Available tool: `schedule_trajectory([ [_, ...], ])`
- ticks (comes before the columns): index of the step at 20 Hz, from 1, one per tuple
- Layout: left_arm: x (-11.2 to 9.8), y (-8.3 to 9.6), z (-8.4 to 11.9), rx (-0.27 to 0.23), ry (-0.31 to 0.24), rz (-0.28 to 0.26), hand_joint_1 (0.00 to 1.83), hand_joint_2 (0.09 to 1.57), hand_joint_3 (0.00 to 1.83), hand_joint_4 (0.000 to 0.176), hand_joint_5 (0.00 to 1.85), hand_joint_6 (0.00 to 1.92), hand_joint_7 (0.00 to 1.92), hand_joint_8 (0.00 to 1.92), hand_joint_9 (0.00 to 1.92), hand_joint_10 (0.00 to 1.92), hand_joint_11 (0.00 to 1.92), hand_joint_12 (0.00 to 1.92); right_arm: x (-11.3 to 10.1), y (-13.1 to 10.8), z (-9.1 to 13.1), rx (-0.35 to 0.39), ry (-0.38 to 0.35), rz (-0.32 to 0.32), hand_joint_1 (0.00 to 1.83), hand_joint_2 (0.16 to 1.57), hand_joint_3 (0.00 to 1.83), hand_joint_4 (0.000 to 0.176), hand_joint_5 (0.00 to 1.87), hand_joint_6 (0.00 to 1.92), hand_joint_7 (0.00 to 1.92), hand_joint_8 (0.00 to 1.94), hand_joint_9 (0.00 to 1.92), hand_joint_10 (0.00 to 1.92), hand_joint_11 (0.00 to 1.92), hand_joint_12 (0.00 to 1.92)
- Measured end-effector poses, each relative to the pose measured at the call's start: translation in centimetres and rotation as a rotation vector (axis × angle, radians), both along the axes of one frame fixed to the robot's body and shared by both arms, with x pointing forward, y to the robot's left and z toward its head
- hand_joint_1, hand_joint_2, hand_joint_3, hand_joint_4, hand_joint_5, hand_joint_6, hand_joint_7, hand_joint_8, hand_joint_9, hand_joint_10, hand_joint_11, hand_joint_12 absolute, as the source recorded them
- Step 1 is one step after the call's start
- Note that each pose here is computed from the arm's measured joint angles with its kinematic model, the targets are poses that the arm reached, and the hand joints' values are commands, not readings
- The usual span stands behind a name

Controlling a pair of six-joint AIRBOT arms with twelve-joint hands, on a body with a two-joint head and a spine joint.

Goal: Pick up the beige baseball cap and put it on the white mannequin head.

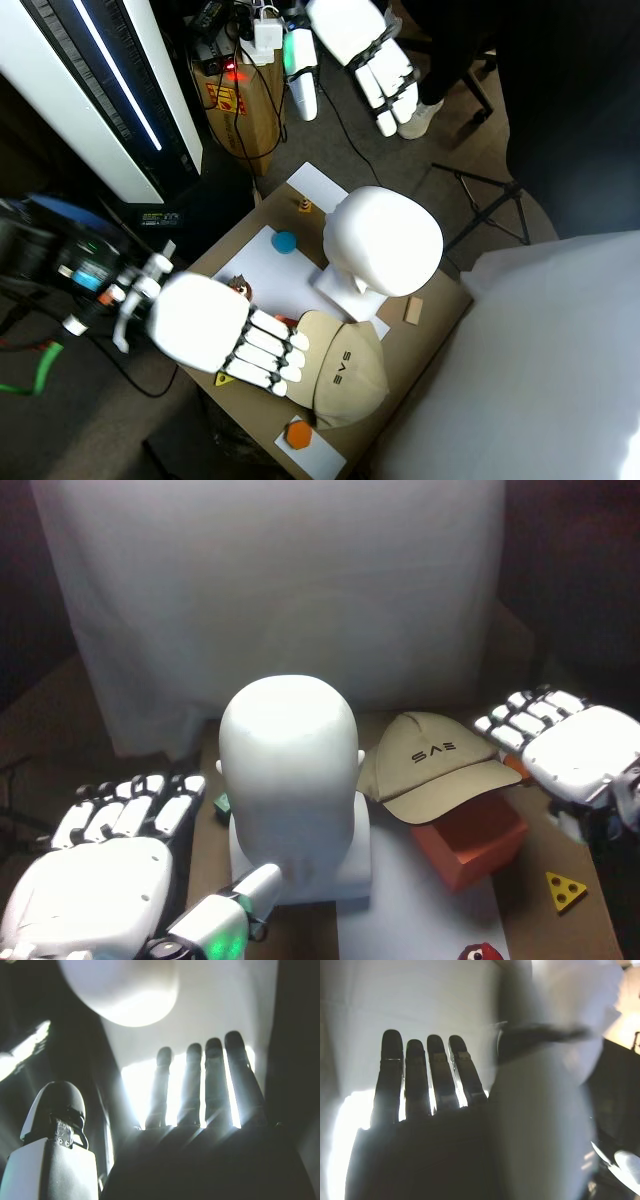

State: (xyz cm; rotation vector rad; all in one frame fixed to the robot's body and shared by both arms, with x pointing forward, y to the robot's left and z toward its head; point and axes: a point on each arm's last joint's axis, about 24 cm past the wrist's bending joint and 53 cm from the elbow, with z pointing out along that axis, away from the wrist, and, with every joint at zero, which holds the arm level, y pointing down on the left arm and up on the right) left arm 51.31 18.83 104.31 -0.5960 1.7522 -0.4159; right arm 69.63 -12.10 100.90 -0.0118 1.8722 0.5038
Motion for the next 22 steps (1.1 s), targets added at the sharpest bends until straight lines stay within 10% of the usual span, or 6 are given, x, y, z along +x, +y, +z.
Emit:
schedule_trajectory([
  [7,1.2,-0.4,-1.5,-0.026,-0.084,-0.061,0.0,1.11,0.0,0.102,0.11,0.0,0.1,0.0,0.11,0.0,0.0,0.52,3.1,0.5,-4.5,0.044,0.073,-0.029,1.29,1.19,0.05,0.0,0.08,0.01,0.05,0.0,0.05,0.0,0.0,0.49],
  [13,0.2,1.2,-4.1,-0.04,-0.012,-0.012,0.0,1.11,0.0,0.103,0.11,0.0,0.1,0.0,0.11,0.0,0.0,0.5,4.0,2.1,-6.9,0.078,0.104,-0.054,1.31,1.2,0.04,0.0,0.08,0.01,0.08,0.01,0.04,0.0,0.0,0.47],
  [22,0.9,2.2,-3.9,-0.069,-0.047,0.006,0.0,1.12,0.0,0.103,0.11,0.0,0.1,0.0,0.11,0.0,0.0,0.52,6.3,3.0,-9.4,0.095,0.209,-0.084,1.3,1.2,0.03,0.0,0.05,0.0,0.05,0.0,0.05,0.0,0.0,0.45],
])
